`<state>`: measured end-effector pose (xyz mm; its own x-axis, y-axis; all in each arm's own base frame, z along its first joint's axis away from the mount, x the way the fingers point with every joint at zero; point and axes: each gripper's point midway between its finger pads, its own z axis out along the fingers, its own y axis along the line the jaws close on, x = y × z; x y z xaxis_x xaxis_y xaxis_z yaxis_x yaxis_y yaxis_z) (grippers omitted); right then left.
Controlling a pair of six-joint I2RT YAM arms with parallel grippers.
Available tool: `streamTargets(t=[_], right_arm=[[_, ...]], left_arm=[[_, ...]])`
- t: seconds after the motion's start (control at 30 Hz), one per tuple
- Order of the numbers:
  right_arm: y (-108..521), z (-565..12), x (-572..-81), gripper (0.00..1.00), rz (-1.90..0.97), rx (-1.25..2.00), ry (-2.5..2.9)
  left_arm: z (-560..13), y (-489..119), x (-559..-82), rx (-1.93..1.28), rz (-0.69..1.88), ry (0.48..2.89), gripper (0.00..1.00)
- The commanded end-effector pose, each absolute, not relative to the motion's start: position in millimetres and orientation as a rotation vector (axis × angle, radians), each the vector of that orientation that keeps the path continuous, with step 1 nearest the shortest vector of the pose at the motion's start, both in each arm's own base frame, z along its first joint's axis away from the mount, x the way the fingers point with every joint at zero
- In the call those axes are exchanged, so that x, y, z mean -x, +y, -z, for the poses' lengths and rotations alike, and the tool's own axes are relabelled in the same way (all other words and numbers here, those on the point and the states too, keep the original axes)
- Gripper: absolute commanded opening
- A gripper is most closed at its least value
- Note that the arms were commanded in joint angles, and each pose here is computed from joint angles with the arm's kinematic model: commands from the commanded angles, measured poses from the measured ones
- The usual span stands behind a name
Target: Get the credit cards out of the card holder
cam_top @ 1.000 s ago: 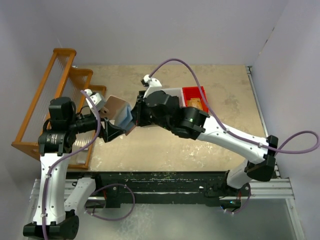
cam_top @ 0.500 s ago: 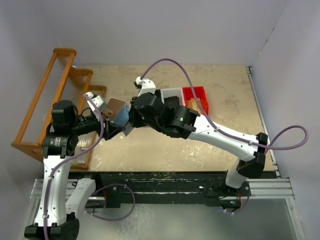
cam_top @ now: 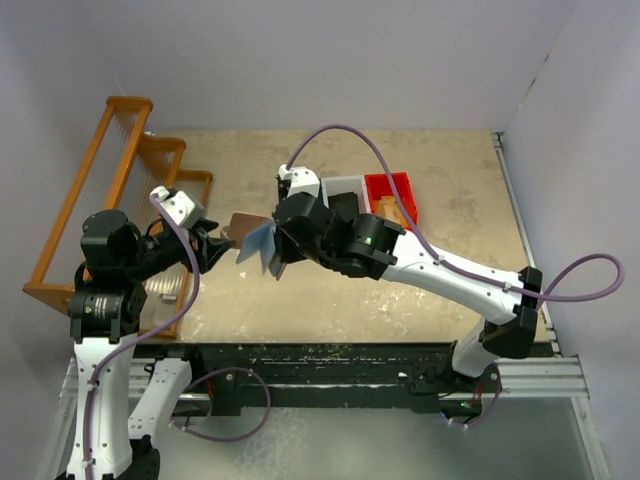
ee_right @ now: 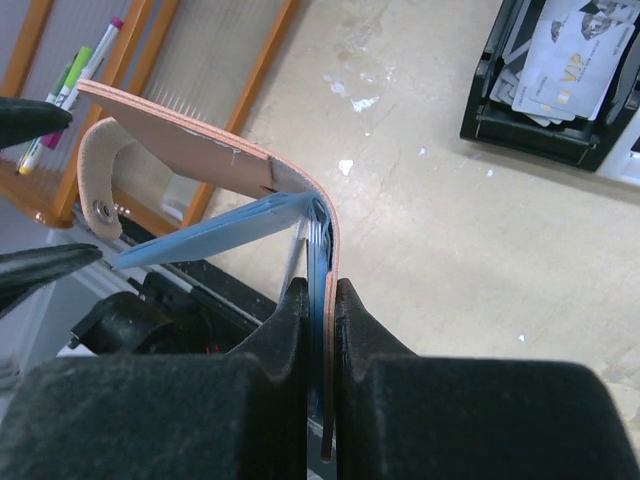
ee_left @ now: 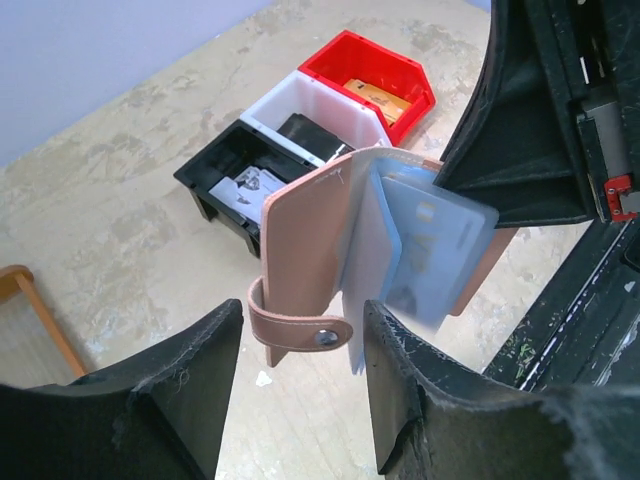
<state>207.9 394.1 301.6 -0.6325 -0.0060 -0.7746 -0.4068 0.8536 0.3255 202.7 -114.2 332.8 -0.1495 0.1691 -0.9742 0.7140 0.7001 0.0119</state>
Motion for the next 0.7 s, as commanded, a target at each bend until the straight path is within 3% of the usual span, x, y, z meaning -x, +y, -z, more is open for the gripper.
streamTargets(t=[0.0, 0.1, 0.27, 0.67], right_arm=[[390, -340, -198, 0.0, -0.748, 0.296, 2.112], [389, -343, -194, 0.0, -0.768, 0.308, 2.107], [393, -343, -193, 0.0, -0.784, 0.32, 2.106], [431, -363, -218, 0.0, -0.768, 0.284, 2.052]], left_arm=[[-344, -114, -199, -0.721, 0.553, 1.676, 0.54], [-339, -124, -191, -0.74, 0.657, 1.7, 0.56], [-344, -149, -156, -0.865, 0.863, 1.598, 0.77], [-335, -149, -157, -0.932, 0.826, 1.547, 0.78]])
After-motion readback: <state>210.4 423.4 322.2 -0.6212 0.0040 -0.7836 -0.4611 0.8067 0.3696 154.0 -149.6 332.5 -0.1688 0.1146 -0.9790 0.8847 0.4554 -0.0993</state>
